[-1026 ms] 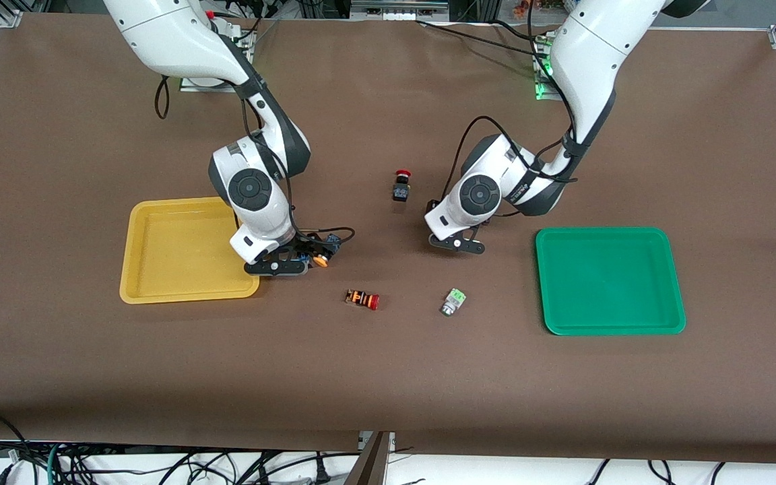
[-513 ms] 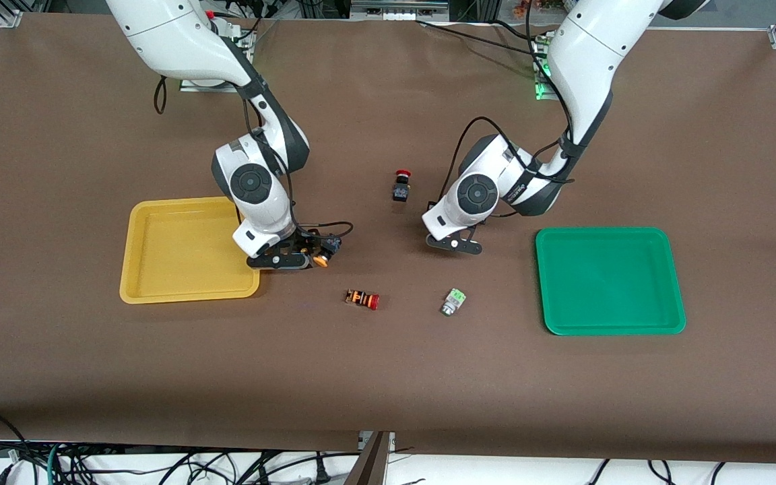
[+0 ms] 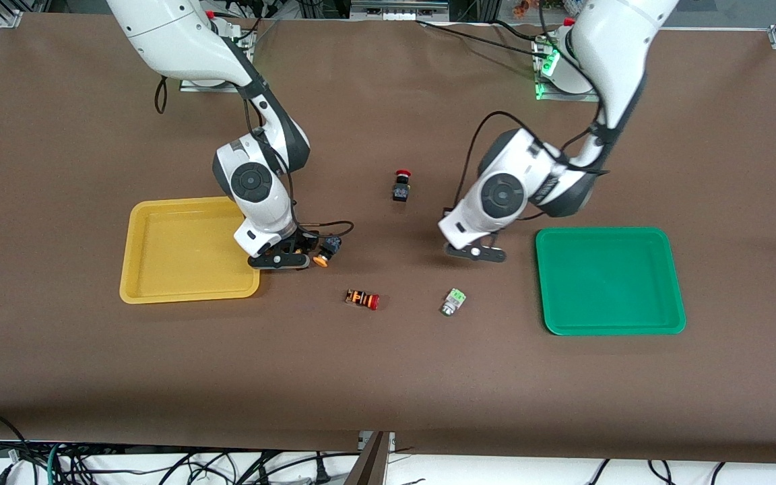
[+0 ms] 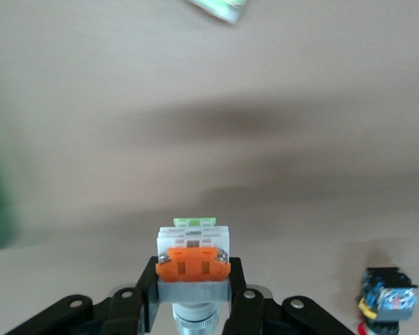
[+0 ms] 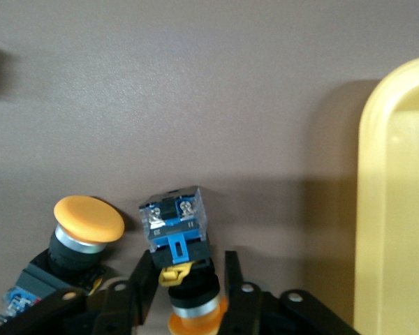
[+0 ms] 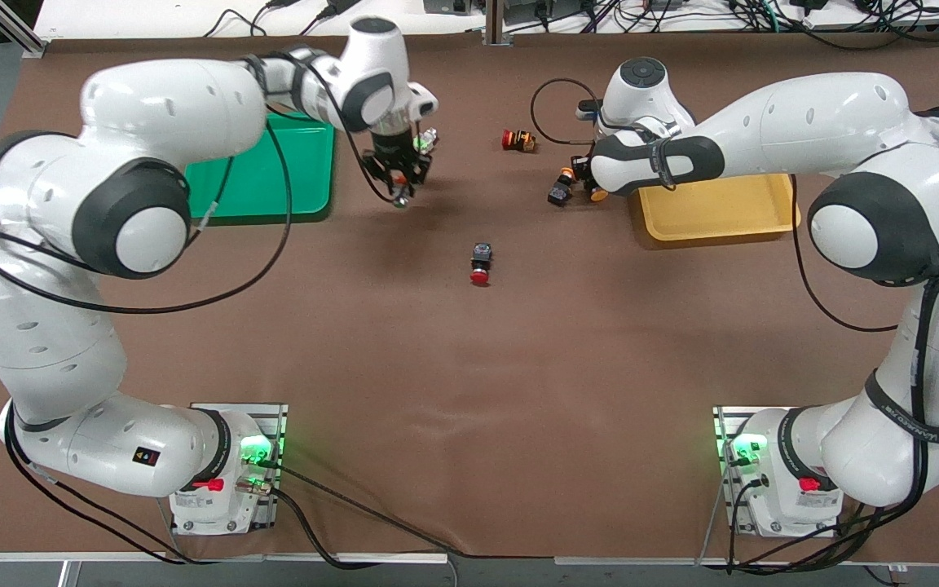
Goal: Place green and yellow buttons in trays
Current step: 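Lower the buttons into the yellow and green trays with both grippers, then open both grippers and move them back toward the remaining buttons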
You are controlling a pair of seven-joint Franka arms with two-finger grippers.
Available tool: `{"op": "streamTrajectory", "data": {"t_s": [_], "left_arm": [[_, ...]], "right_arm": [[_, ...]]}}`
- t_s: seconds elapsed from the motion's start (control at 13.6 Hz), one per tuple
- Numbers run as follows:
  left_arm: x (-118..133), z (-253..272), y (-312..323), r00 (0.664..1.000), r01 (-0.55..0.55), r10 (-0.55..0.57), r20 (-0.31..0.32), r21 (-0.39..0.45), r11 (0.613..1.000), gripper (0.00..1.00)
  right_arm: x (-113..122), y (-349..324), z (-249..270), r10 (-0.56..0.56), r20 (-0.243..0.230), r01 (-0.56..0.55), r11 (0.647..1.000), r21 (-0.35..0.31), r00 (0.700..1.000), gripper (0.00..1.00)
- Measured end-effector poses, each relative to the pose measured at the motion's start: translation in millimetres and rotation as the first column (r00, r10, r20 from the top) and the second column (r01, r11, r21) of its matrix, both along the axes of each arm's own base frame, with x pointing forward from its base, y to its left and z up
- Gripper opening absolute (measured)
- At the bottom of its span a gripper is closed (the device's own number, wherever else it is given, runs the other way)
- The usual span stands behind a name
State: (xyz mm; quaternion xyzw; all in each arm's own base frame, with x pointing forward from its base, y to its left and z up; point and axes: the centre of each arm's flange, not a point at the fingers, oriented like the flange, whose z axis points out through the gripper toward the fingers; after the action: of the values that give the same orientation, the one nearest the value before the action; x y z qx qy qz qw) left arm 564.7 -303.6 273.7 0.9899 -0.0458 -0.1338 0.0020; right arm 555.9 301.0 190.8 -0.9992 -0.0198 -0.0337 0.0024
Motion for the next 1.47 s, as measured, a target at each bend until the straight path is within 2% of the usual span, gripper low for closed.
{"op": "streamTrajectory", "data": {"t_s": [0.15, 0.29, 0.44, 0.59, 0.66, 0.81, 1.03, 1.17, 1.32, 1.47], "left_arm": [[29, 33, 55, 1.000, -0.005, 0.005, -0.007, 0.042, 0.999, 0.41], [53, 42, 112, 0.999, 0.032, -0.033, 0.013, 0.101, 0.994, 0.41], [65, 27, 159, 0.997, 0.075, -0.075, -0.010, 0.117, 0.990, 0.41], [71, -6, 191, 0.992, 0.114, -0.109, -0.057, 0.088, 0.990, 0.41], [72, -27, 203, 0.989, 0.134, -0.129, -0.076, 0.067, 0.989, 0.41], [72, -62, 219, 0.982, 0.158, -0.154, -0.108, 0.033, 0.987, 0.41], [73, -85, 223, 0.979, 0.177, -0.175, -0.108, 0.008, 0.984, 0.41], [74, -90, 228, 0.979, 0.177, -0.176, -0.100, 0.001, 0.984, 0.42], [77, -88, 232, 0.981, 0.174, -0.173, -0.087, -0.001, 0.985, 0.59], [85, -76, 228, 0.983, 0.176, -0.176, -0.060, -0.003, 0.984, 0.77]], "right_arm": [[-1, 0, -5, 0.001, 0.011, -0.001, 1.000, 0.008, 1.000, 0.36], [-1, 0, -4, 0.001, 0.016, -0.001, 1.000, 0.011, 1.000, 0.32], [1, 1, -1, 0.001, 0.030, -0.002, 1.000, 0.020, 1.000, 0.32], [9, 1, 14, -0.005, 0.048, 0.004, 1.000, 0.026, 0.999, 0.32], [15, -5, 28, -0.012, 0.041, 0.011, 1.000, 0.014, 0.999, 0.32], [35, -40, 70, -0.002, -0.012, 0.002, 1.000, -0.022, 1.000, 0.32], [60, -135, 122, 0.030, -0.080, -0.027, 0.999, 0.045, 0.996, 0.32], [68, -196, 130, 0.029, -0.100, -0.025, 0.999, 0.043, 0.995, 0.32], [66, -240, 117, 0.035, -0.124, -0.031, 0.999, 0.029, 0.992, 0.32], [61, -269, 98, 0.040, -0.142, -0.033, 0.998, 0.050, 0.989, 0.32]]}}
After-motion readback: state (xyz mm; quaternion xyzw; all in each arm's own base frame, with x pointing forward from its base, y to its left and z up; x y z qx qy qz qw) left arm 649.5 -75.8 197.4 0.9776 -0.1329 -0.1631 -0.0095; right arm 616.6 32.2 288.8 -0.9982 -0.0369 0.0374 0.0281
